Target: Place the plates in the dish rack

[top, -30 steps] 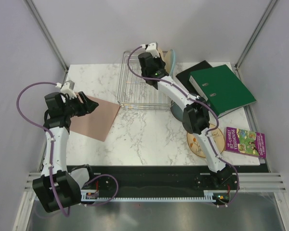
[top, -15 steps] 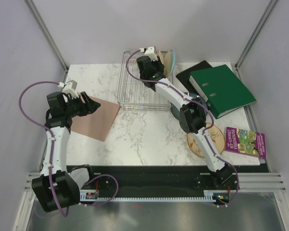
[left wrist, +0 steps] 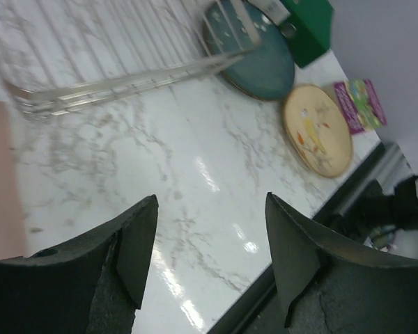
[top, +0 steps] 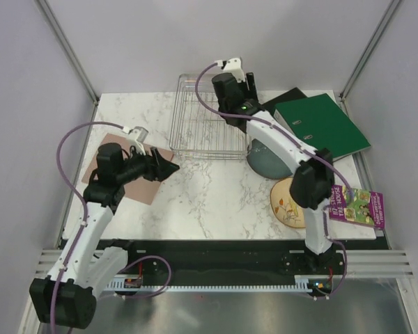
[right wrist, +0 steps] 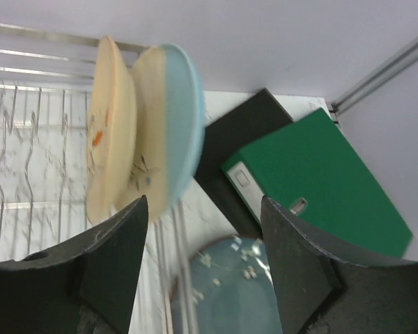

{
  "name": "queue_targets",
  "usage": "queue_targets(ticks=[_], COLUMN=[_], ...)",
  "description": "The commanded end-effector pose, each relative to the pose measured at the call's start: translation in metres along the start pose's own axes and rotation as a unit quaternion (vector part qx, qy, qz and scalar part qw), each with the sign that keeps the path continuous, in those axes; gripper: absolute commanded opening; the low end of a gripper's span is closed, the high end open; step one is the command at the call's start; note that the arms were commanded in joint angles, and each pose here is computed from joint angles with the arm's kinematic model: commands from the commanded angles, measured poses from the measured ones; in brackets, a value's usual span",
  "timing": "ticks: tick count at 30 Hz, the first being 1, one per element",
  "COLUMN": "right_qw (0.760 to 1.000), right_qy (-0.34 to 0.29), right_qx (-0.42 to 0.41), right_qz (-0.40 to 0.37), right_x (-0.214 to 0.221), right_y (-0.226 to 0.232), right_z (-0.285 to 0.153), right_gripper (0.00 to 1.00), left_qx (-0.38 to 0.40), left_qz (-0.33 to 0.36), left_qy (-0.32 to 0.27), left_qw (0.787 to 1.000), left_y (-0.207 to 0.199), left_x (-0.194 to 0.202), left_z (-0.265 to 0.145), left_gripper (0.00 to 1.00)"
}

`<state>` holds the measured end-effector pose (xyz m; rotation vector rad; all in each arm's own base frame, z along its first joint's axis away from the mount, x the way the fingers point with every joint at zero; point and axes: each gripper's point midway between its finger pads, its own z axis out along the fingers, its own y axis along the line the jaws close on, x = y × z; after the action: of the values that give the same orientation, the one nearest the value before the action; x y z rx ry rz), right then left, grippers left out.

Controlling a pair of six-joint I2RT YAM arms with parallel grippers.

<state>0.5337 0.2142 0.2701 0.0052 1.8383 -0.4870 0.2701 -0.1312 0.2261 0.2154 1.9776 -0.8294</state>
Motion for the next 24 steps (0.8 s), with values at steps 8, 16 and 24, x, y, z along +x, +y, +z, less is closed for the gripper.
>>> queue_targets(ticks=[8, 16, 24], right_qw=[0.983, 0.948, 0.853], right_qy=[0.139, 0.192, 0.276], right_qx=[-0.116, -0.237, -0.417], right_qz=[0.012, -0.091, -0.15], right_x=[0.094, 0.185, 0.238], right_y=[-0.151, -0.181, -0.178], right_z=[-0.095, -0.147, -0.191], right_gripper=[0.9, 0.87, 0.79], left_qx=[0.187, 0.215, 0.174], left_qz=[-0.047, -0.061, -0.088], left_qy=[0.08, 0.16, 0.185], left_qw=[0.978, 0.962, 0.963], left_y=[-0.092, -0.15, -0.162], left_x=[0.082, 0.138, 0.158], left_z=[0.05, 0.091, 0.127], left_gripper=[0.68, 0.69, 0.7])
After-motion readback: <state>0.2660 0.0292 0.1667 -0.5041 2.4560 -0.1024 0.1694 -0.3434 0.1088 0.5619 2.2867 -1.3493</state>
